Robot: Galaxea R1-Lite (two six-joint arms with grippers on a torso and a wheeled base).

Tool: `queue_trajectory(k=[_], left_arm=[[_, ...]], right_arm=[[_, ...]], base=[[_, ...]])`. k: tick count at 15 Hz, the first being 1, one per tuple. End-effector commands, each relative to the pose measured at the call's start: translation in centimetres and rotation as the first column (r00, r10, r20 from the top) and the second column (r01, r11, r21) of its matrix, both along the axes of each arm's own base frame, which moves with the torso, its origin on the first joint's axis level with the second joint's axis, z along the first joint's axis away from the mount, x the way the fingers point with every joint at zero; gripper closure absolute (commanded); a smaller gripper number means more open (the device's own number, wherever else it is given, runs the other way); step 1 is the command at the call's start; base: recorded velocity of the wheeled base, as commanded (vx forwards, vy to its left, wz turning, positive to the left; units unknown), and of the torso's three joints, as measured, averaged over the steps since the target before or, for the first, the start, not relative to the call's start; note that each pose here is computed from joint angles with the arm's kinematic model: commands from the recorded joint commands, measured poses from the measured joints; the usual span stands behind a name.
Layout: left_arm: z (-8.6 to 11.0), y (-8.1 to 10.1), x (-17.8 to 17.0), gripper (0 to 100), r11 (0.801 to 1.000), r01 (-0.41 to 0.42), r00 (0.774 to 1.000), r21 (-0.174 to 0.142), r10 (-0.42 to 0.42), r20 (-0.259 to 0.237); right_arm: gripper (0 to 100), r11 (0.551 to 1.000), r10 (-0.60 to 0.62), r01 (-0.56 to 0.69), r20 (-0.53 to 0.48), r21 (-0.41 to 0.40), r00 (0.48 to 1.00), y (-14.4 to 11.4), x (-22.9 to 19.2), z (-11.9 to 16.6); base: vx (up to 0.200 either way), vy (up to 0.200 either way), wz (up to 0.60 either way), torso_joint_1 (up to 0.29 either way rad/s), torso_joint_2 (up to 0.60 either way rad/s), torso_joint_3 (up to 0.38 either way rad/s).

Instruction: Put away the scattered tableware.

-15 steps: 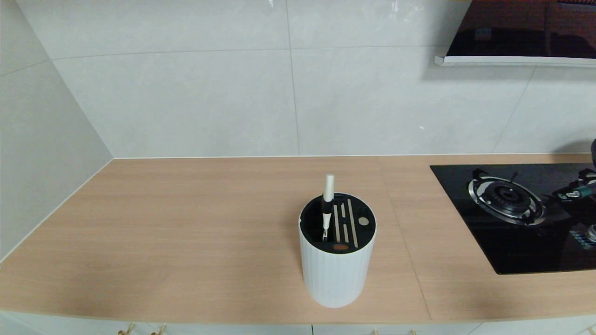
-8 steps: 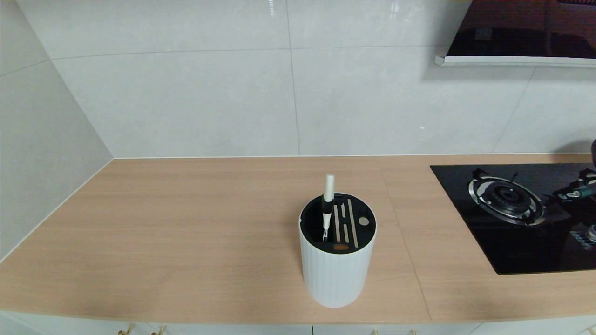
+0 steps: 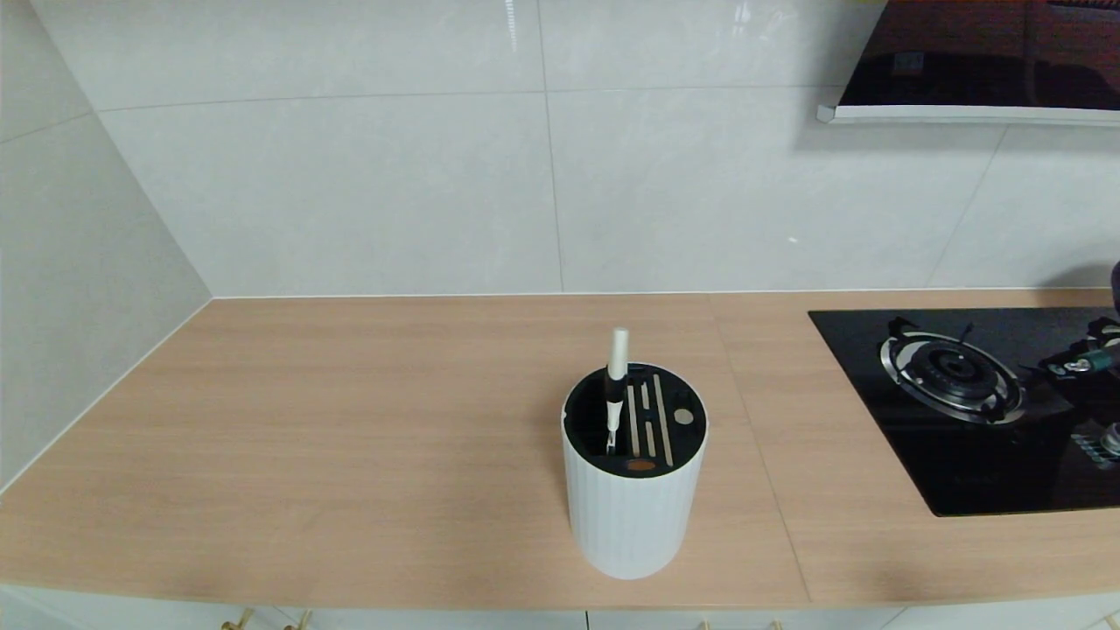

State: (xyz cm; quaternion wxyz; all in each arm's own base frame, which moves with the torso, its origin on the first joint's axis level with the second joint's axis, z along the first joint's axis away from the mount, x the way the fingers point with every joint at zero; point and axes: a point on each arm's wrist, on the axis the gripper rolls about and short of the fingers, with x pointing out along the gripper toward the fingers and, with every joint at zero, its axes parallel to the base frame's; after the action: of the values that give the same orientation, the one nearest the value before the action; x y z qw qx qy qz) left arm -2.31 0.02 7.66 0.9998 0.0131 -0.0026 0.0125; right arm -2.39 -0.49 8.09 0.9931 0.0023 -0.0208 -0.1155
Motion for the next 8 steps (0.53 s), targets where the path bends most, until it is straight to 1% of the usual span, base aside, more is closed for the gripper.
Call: queue_trajectory(k=[1,2,3,5,6,8], left_arm=[[-0.06,0.0,0.04,0,1.0,0.0,1.0,-0.008,0.0,-0.002],[-0.07,0.0,0.04,0,1.0,-0.001,1.0,-0.028,0.001,-0.003],[-0.07,0.0,0.04,0,0.999,-0.001,1.0,-0.032,0.001,-0.003],[-0.07,0.0,0.04,0,1.0,-0.001,1.0,-0.031,0.001,-0.003],[-0.07,0.0,0.04,0,1.0,-0.001,1.0,-0.031,0.001,-0.003],[-0.07,0.0,0.04,0,1.0,0.0,1.0,-0.031,-0.001,-0.003]], right_arm=[[0,0.999,0.043,-0.043,-0.007,-0.001,0.999,0.08,0.09,-0.15],[0,0.997,0.076,-0.076,-0.006,-0.006,0.997,0.16,0.1,-0.13],[0,0.996,0.085,-0.085,-0.004,-0.009,0.996,0.18,0.1,-0.1],[0,0.993,0.117,-0.117,-0.017,-0.026,0.993,0.24,0.11,-0.19],[0,0.973,0.226,-0.228,-0.069,-0.022,0.972,0.5,0.12,-0.65],[0,0.973,0.23,-0.231,-0.057,-0.023,0.972,0.5,0.14,-0.58]], base=[[0.0,0.0,0.0,0.0,0.0,0.0],[0.0,0.0,0.0,0.0,0.0,0.0],[0.0,0.0,0.0,0.0,0.0,0.0],[0.0,0.0,0.0,0.0,0.0,0.0],[0.0,0.0,0.0,0.0,0.0,0.0],[0.0,0.0,0.0,0.0,0.0,0.0]])
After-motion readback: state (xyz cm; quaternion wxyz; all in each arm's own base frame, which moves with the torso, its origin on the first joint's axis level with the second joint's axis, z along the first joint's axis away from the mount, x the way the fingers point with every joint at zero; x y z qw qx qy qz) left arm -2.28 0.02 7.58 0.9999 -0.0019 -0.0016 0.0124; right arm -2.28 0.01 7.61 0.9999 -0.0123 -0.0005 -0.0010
